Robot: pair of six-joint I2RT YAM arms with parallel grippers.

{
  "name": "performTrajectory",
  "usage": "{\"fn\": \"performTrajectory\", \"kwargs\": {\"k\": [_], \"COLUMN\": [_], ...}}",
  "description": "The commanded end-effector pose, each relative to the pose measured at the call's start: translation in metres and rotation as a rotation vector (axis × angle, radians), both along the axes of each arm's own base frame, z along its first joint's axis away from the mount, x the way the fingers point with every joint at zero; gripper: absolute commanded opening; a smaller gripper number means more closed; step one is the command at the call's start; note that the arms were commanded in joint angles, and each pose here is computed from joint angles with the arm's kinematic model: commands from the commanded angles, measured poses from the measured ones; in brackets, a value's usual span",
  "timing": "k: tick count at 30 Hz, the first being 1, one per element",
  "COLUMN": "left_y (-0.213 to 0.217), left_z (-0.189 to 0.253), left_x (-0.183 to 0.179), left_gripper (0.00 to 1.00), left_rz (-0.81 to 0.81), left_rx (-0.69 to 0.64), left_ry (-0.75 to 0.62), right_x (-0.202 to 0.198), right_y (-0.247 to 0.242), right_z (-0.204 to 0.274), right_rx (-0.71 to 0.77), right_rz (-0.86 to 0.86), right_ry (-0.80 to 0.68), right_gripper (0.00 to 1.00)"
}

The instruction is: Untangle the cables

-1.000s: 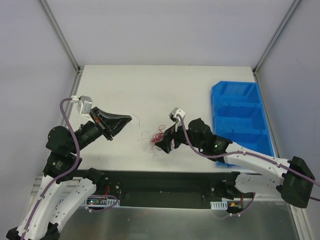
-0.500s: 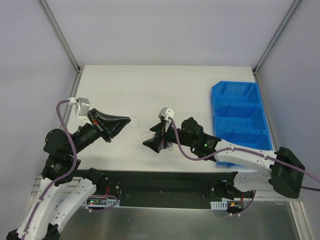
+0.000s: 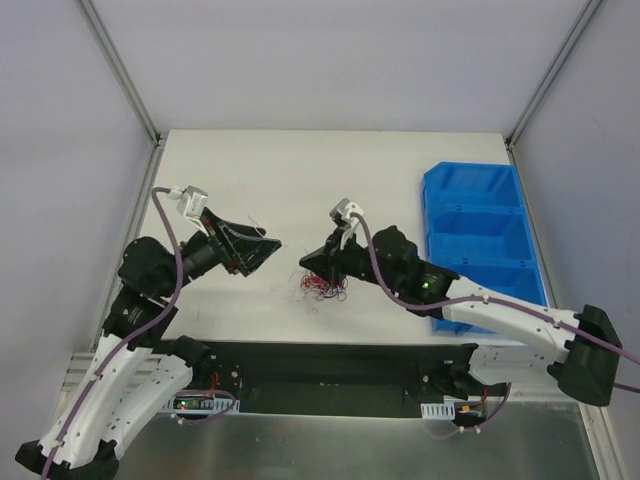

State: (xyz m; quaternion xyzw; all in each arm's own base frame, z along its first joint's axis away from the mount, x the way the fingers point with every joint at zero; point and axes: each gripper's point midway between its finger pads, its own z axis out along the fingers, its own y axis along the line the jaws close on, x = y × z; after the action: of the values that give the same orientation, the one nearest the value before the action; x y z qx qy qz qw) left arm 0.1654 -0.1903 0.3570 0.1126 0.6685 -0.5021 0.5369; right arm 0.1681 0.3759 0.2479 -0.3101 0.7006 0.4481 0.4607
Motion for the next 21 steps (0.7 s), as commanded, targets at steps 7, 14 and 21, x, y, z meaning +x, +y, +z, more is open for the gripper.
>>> {"fn": "performTrajectory", "kwargs": {"k": [7,14,21], "left_y": [-0.014,-0.039,-0.096], "left_z": [-0.047,-0.079,-0.118], "left_x": [0.013,0.006,-0.005], "left_gripper": [0.62,0.82,0.84], "left_rz": [-0.041,-0.123,-0.229], "left_rx": [-0.165,-0.186,-0.055], "left_ry": [-0.014,-0.010,-0.013], "right_x": [-0.016,-0.021,-0.028], "right_y": [-0.050,-0.060,-0.064], "right_z": [0.109,0.164,0.202], "right_rx": [0.256,0.356,0.424], "right_rz": [-0.049,-0.022,0.007], "right_ry": [0.088,0.109,0.106], "right_gripper": [0.01,0.01,0.01]}}
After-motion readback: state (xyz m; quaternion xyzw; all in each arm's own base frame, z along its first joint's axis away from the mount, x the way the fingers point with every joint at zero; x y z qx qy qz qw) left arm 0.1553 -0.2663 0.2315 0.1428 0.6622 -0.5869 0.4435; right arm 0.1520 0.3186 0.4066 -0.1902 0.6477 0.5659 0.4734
